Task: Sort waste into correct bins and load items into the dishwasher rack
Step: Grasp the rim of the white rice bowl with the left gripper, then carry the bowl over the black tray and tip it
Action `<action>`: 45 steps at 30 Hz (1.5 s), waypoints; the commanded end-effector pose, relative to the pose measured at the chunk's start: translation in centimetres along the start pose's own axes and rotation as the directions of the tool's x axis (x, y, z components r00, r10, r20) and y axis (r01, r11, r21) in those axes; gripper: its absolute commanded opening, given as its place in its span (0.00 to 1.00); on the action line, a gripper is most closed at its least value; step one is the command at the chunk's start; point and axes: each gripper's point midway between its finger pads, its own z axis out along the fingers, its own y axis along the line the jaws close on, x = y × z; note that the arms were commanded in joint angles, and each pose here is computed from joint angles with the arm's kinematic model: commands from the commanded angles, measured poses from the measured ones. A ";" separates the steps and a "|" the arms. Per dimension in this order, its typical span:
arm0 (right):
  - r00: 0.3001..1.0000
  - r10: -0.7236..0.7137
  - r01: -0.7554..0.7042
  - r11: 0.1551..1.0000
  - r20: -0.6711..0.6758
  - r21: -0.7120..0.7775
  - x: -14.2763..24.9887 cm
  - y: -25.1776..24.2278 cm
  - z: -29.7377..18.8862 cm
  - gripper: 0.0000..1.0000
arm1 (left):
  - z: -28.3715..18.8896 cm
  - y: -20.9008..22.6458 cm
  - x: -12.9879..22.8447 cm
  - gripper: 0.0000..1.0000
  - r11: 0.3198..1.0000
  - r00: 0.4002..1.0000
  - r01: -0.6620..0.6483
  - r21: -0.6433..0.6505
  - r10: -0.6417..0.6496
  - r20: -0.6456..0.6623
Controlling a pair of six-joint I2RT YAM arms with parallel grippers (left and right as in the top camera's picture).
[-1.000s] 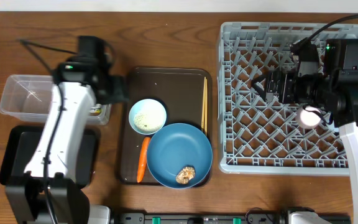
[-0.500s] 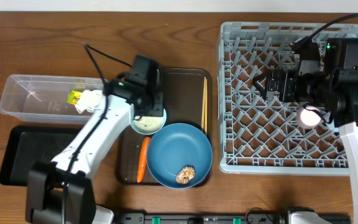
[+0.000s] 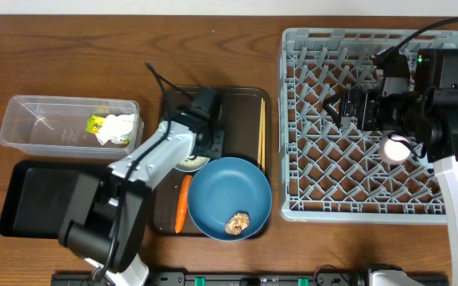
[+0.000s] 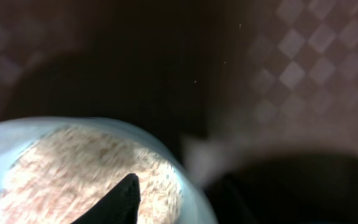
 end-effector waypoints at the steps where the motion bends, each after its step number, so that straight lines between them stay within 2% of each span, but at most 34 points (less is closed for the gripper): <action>1: 1.000 0.000 0.000 1.000 -0.001 -0.001 0.0 0.2 0.0 0.99 | 0.8 0.2 0.2 0.38 0.997 0.998 -0.067 -0.037 0.067 -0.005; 3: 1.000 0.000 0.000 1.000 -0.001 -0.001 0.0 0.2 0.0 0.99 | 0.8 0.5 0.0 0.29 0.995 0.997 -0.075 -0.071 0.075 0.005; 6: 1.000 0.000 0.000 1.000 -0.002 -0.001 0.0 0.2 0.0 0.99 | 0.7 0.6 -0.3 0.24 0.992 0.996 -0.087 -0.092 0.089 0.020; 8: 1.000 0.000 0.000 1.000 -0.002 -0.001 0.0 0.2 0.0 0.98 | 0.7 0.9 -0.5 0.12 0.989 0.995 -0.094 -0.112 0.098 0.030; 10: 1.000 0.000 0.000 1.000 -0.002 -0.001 0.0 0.2 0.0 0.99 | 0.6 1.4 -0.8 0.06 0.986 0.994 -0.092 -0.141 0.099 0.039; 16: 1.000 0.002 -0.002 1.000 -0.006 0.000 0.1 0.2 0.0 0.99 | 0.4 1.5 -0.9 0.06 0.984 0.994 -0.090 -0.152 0.098 0.042; 19: 1.000 0.003 -0.003 1.000 -0.009 0.000 0.2 0.2 0.0 0.99 | -0.8 0.5 -1.0 0.06 0.990 0.995 -0.092 -0.107 0.097 0.040; 32: 1.000 0.003 -0.003 1.000 -0.010 0.000 0.2 0.2 0.0 0.99 | -11.8 -0.3 -2.1 0.06 0.995 0.961 0.102 -0.009 -0.097 0.257; 38: 1.000 0.009 -0.009 1.000 -0.023 0.002 0.5 0.1 0.0 0.99 | -17.7 2.6 -1.9 0.06 0.951 0.877 0.301 0.070 -0.305 0.372; 45: 1.000 0.009 -0.009 1.000 -0.023 0.001 0.5 0.1 0.0 0.99 | -23.3 9.6 0.1 0.06 0.829 0.692 0.541 0.142 -0.535 0.484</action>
